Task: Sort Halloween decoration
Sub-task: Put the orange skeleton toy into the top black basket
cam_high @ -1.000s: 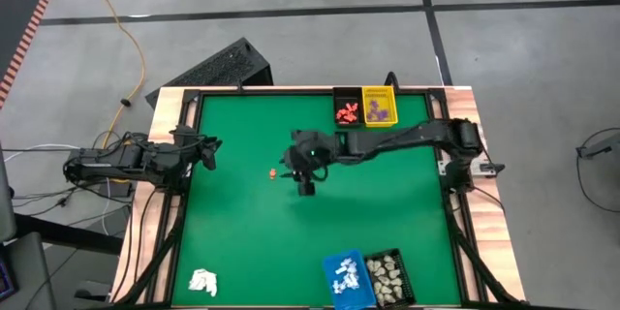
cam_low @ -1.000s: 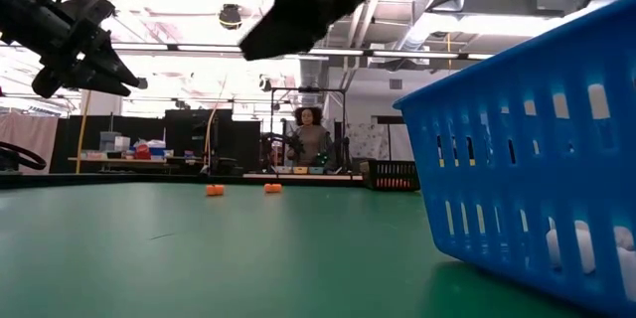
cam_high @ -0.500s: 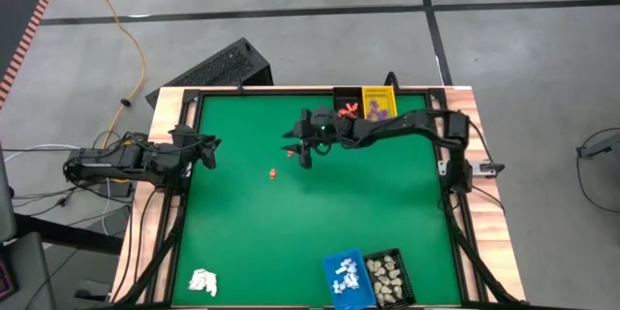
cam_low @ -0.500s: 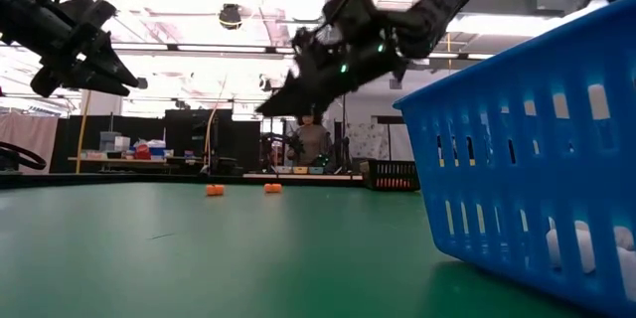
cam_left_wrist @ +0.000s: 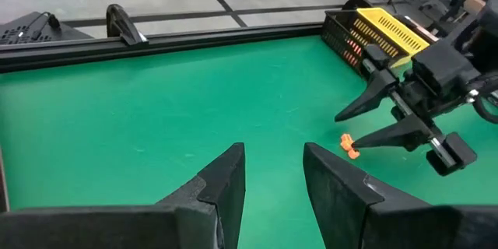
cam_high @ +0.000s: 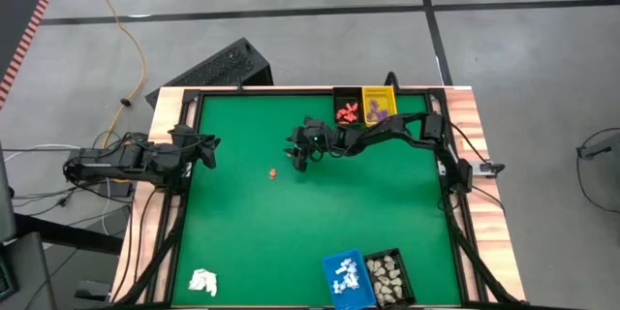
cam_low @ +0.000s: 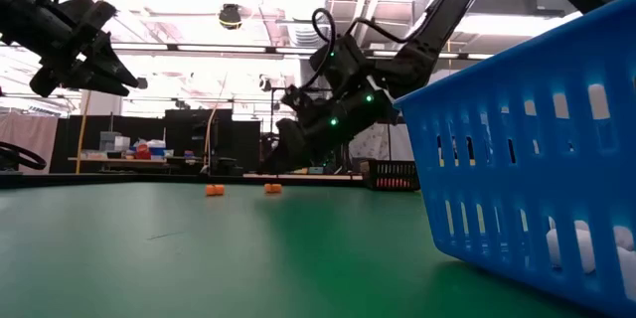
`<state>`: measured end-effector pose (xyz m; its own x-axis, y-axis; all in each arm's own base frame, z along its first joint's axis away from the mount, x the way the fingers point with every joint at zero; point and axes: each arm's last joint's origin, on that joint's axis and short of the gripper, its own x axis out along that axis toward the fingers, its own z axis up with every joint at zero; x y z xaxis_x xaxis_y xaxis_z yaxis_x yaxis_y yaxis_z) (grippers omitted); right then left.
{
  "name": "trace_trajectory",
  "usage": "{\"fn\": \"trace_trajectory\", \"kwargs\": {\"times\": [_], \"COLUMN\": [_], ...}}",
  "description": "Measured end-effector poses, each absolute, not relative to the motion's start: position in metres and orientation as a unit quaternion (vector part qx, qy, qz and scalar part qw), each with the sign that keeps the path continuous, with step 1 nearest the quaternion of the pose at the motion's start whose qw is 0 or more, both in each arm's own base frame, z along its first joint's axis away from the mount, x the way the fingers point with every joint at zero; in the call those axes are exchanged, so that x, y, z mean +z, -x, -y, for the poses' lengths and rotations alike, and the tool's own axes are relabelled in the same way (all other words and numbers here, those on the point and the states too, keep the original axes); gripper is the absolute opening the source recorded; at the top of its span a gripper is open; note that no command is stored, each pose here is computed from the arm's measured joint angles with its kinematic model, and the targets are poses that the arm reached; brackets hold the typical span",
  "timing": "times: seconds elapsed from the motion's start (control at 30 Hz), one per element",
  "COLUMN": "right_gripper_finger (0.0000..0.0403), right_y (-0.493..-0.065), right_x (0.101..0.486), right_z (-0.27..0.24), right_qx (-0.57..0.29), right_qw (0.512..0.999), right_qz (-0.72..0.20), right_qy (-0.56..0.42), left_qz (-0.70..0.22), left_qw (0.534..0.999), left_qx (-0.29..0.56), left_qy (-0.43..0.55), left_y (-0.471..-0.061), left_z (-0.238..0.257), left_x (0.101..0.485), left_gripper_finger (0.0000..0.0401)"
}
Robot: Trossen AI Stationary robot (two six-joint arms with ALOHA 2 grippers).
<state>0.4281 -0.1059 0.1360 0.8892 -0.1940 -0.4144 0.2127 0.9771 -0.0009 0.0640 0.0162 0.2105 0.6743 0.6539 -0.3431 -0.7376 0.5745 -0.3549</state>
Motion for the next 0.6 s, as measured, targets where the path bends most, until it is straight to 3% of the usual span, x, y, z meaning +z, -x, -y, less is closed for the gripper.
{"fn": "trace_trajectory", "kwargs": {"times": [0.6], "right_gripper_finger": [0.0182], "right_y": [-0.431], "right_x": [0.114], "right_z": [0.1], "right_qx": [-0.119], "right_qw": [0.963], "right_qz": [-0.237], "right_qy": [-0.052], "left_qz": [-0.087], "left_qw": [0.882], "left_qx": [0.394], "left_qy": [0.241], "left_y": [-0.064], "left_z": [-0.016], "left_x": [0.21], "left_gripper_finger": [0.0121]}}
